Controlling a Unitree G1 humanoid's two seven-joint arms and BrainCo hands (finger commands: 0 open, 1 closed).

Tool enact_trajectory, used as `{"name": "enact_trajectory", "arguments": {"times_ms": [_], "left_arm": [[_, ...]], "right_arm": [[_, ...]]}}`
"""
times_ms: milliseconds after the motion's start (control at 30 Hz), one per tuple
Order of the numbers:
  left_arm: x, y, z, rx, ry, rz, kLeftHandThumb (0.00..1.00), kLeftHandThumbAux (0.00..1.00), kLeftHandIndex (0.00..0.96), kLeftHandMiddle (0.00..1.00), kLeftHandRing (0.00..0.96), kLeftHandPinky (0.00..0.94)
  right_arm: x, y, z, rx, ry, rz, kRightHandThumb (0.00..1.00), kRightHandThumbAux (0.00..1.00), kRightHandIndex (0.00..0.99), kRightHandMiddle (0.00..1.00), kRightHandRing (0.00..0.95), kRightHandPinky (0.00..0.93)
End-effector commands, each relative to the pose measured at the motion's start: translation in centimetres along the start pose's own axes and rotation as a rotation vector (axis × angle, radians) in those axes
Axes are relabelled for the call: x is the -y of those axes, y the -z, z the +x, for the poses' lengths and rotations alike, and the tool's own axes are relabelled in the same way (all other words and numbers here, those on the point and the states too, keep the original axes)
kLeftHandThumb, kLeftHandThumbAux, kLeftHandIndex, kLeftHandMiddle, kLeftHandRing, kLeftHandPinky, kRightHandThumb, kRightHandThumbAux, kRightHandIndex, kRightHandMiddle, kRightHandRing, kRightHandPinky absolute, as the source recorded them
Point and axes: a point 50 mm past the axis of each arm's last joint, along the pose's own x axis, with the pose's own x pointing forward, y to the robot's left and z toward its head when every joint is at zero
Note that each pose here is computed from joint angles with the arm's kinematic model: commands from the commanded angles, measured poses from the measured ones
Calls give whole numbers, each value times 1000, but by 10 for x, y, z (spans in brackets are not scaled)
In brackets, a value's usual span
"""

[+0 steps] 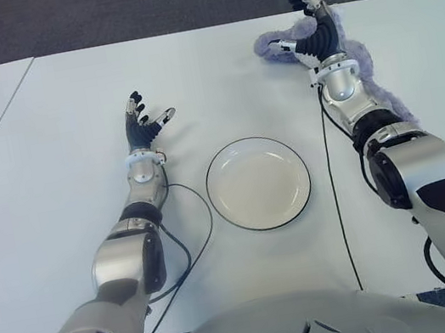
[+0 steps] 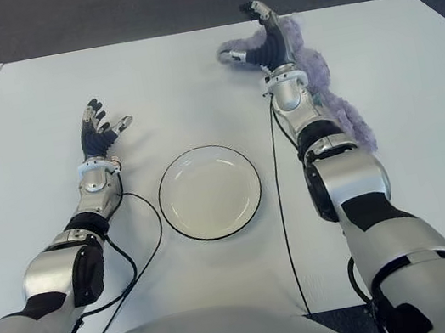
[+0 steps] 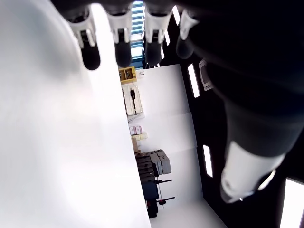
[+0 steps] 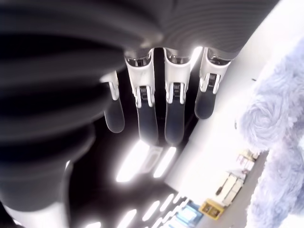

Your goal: Put the doll into the plate.

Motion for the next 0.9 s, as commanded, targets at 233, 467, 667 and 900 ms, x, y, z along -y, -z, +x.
{"name": "enact_trajectory", "arguments": {"times_ms": [233,467,667,900], "left_arm": [[15,94,-72,-444,49,18,0,766,74,90,95,140],[14,94,-73,-446,47,12,0,755,67,90,96,130],[14,94,-72,-447,54,26,0,755,62,82,90,122],[12,94,-71,-444,58,48,0,762,58,73,81,110]], "right_arm": [[26,6,8,-11,-52,-169,10,682,157,146,112,50],[38,31,-8,-77,-126,-403,14,680,157,74,37,8],[33,54,-28,-107,-257,-665,2,648,150,21,4,0],[36,64,-36,-95,-383,-859,11,635,118,1,0,0]]}}
